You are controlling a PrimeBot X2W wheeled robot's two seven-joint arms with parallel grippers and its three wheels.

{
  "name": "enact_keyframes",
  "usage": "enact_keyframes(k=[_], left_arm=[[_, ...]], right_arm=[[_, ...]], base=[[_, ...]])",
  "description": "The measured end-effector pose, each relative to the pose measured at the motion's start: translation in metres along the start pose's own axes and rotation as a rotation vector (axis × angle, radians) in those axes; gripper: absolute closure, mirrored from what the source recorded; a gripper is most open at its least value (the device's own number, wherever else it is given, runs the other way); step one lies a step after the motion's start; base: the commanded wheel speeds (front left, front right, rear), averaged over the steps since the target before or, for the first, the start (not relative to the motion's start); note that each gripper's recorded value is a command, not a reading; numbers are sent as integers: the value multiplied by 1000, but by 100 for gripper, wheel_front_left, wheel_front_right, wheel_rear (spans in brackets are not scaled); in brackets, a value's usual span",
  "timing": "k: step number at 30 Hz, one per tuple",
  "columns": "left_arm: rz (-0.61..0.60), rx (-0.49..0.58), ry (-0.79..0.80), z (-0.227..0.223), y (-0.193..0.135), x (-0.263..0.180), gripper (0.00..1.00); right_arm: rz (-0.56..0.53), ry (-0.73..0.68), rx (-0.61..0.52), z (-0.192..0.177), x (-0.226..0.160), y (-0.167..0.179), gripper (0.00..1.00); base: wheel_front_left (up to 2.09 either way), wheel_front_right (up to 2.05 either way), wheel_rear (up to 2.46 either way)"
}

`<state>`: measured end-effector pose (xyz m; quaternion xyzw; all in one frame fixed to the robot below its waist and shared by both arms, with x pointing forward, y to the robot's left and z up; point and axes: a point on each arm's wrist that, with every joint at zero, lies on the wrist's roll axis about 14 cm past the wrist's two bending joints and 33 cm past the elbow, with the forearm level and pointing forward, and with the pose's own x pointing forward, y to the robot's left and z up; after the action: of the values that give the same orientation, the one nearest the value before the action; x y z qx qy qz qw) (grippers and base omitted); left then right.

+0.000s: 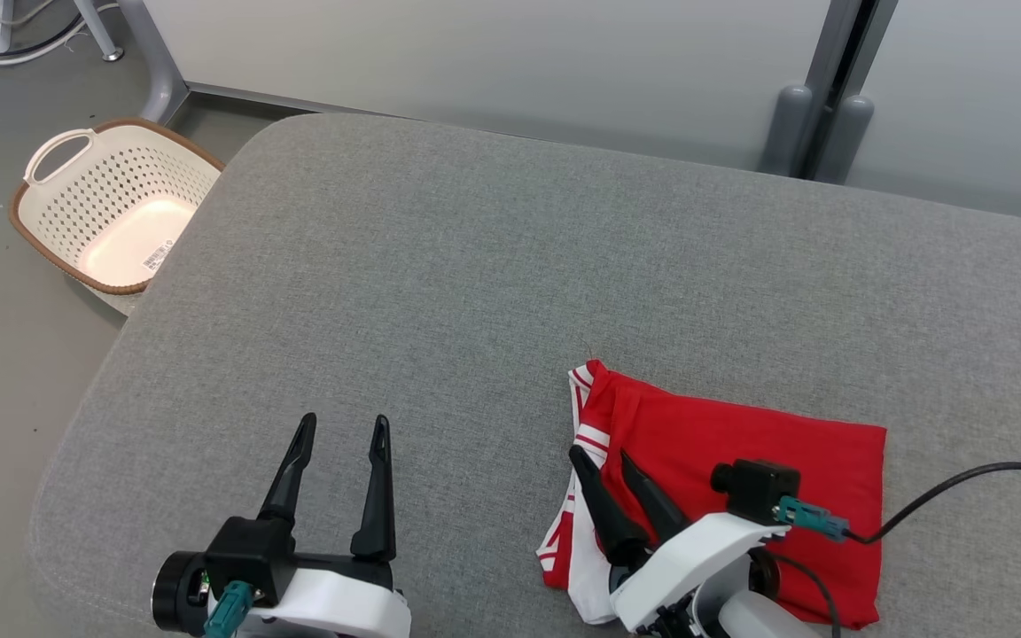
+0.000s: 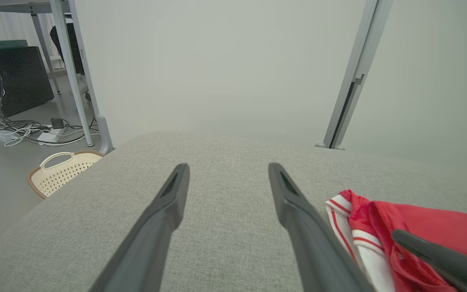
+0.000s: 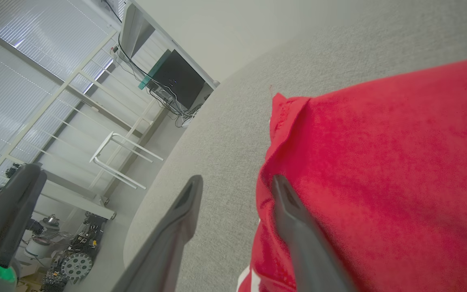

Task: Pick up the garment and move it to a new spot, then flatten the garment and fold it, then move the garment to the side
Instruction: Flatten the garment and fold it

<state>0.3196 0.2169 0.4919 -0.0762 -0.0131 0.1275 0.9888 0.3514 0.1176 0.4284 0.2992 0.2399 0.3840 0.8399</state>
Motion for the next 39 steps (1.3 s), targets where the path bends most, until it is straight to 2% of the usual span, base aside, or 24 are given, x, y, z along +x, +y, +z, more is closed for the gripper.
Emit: enact_keyframes(k=[4, 8, 13, 16, 18, 24, 29, 34, 39], left_arm=[[-7, -2, 2, -1, -4, 1, 0], [-25, -8, -3, 1, -9, 5, 0], [-49, -14, -17, 4, -17, 11, 0], [-68, -22, -35, 9, -22, 15, 0], [-83, -32, -49, 14, -27, 18, 0], [-141, -63, -94, 29, -46, 28, 0], [-171, -73, -106, 33, -57, 34, 0], [-189, -75, -100, 30, -64, 38, 0], [-197, -73, -86, 26, -68, 36, 0]], right_arm=[[20, 18, 32, -4, 2, 8, 0], [-33, 18, -4, 2, 1, -10, 0], [-85, 11, -193, 26, -1, -32, 0], [-125, -35, -308, 53, -5, -43, 0], [-160, -83, -345, 73, -13, -51, 0], [-268, -245, -577, 144, -63, -82, 0], [-369, -359, -712, 174, -117, -96, 0], [-474, -448, -749, 180, -163, -103, 0], [-516, -476, -750, 173, -182, -100, 0]], base=[[0, 0, 0], [0, 0, 0], [0, 0, 0], [0, 0, 0], [0, 0, 0], [0, 0, 0], [0, 0, 0], [0, 0, 0], [0, 0, 0]])
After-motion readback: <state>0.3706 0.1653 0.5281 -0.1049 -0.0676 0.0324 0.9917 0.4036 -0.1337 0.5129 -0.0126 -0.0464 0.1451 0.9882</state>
